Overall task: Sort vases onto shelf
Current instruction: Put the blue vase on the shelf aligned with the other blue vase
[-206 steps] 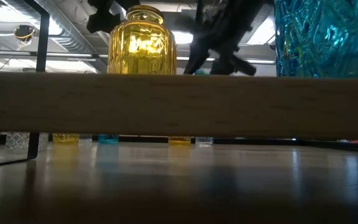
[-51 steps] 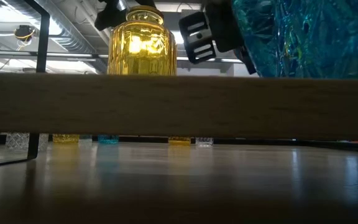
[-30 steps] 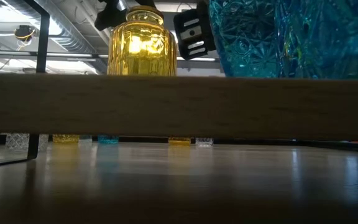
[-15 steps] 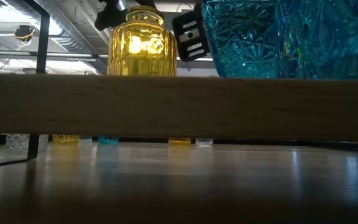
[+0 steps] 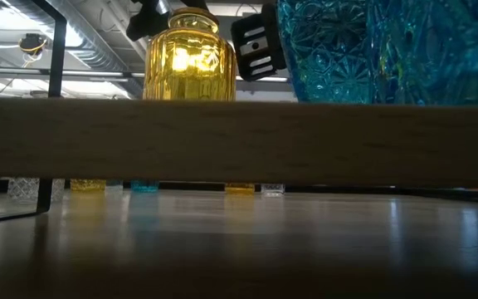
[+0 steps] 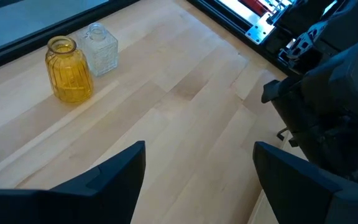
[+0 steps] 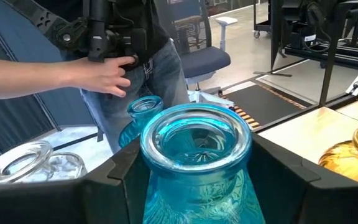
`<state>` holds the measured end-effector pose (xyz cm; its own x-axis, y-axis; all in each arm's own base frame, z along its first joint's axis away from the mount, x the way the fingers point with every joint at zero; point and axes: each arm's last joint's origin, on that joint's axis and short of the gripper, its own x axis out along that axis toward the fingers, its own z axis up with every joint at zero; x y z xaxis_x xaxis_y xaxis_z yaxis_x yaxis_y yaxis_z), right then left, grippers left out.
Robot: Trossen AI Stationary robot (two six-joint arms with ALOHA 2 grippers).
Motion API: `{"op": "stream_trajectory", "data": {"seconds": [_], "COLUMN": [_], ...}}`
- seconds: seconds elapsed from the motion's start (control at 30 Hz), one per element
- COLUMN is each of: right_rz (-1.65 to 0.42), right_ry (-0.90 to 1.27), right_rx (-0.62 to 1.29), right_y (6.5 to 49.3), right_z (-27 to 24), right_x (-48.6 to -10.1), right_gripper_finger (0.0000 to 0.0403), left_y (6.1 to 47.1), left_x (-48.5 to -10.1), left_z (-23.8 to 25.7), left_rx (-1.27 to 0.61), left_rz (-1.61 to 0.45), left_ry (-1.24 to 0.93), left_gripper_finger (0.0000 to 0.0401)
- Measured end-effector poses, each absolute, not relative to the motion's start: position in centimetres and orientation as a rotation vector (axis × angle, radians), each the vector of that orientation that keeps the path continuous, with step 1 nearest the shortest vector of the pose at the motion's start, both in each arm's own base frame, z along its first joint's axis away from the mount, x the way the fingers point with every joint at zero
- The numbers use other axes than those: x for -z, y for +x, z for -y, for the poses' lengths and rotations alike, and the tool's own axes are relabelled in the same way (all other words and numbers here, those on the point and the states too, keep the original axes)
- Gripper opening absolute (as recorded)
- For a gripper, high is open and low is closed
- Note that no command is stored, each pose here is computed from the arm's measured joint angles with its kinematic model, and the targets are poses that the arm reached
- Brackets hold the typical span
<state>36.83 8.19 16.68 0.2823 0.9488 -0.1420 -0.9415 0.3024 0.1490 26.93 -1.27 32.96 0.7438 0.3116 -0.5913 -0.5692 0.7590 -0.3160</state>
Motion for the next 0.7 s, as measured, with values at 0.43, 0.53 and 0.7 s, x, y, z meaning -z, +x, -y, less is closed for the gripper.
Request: {"op": "stream_trajectory", "data": {"seconds": [0.43,0.53,0.7], "right_rz": [-0.192,-0.193,-0.194], "right_ry": [-0.007,-0.006,-0.007], "right_rx": [-1.252,-1.251,-1.244], "right_y": [36.88,36.88,36.89], "right_z": [-8.22,-8.22,-8.21], "right_x": [-16.67,-16.67,-16.68], "right_gripper_finger": [0.0218,0.0218,0.0218], "left_y": [26.93,26.93,26.93], "left_x": [-32.95,-32.95,-32.95], "left_z": [1.28,1.28,1.28], "left_rx": [-0.502,-0.502,-0.502], "left_rz": [-0.543,-0.543,-0.543], "left_ry": [-0.511,-0.511,-0.511], "left_gripper_finger": [0.0289,0.0289,0.0289]}}
